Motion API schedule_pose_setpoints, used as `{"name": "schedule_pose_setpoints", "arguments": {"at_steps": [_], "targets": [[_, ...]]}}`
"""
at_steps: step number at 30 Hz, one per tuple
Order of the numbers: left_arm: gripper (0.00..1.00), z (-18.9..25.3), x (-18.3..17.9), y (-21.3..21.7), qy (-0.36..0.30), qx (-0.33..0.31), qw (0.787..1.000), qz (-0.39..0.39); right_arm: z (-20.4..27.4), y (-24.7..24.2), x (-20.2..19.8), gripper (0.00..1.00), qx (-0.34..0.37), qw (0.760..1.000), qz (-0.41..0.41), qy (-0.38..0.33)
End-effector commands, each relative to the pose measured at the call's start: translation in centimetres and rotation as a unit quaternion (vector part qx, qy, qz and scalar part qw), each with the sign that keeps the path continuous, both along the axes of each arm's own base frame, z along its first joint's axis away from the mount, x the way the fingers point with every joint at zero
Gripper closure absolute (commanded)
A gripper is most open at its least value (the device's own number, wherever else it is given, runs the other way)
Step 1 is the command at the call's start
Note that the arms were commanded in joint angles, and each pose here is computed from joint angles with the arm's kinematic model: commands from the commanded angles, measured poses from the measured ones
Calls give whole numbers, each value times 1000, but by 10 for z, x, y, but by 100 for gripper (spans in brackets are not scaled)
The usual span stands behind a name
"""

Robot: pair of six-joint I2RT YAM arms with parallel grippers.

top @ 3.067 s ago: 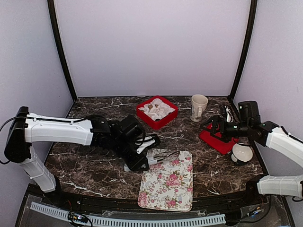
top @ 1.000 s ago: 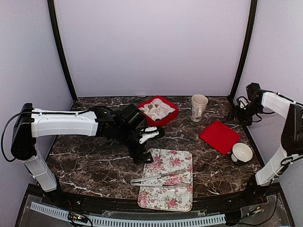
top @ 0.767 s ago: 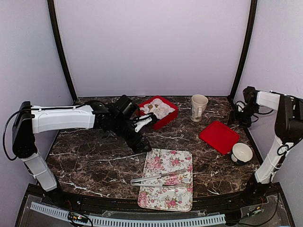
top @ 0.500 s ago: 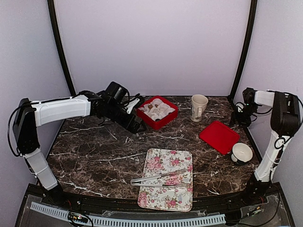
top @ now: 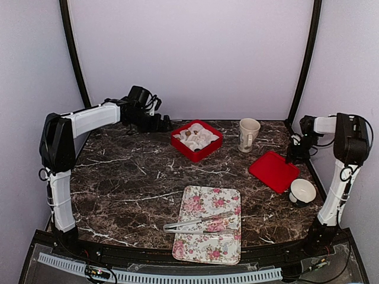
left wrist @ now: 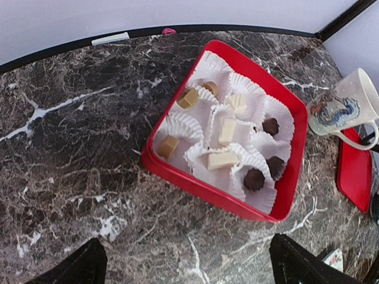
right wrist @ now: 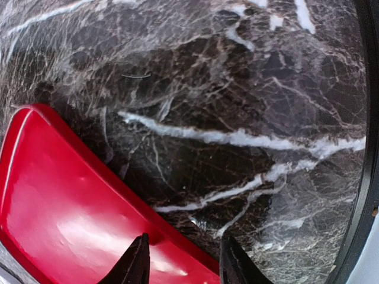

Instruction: Pack the chocolate

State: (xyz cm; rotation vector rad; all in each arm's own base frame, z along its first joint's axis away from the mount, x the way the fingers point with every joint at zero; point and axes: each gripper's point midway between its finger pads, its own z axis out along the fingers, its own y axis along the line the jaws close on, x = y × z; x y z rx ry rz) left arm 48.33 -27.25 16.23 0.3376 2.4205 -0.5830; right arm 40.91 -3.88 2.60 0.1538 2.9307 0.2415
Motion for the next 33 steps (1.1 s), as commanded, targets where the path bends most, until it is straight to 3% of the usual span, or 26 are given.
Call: {"name": "schedule_pose_setpoints", "arguments": {"at_steps": [1,11,20,33], "targets": [[1,-9,24,-2,15,7,999,33,-11,3,5,65,11,1000,5,4],[1,-36,60,-14,22,19,999,40,-13,7,-5,88,15,1000,11,-1],[1,-37,70,-13,13,19,999,43,7,36,-10,100,43,998,39,-36],[4,-60,81,-13,15,42,998,43,26,48,-41,100,21,999,19,-34]]}}
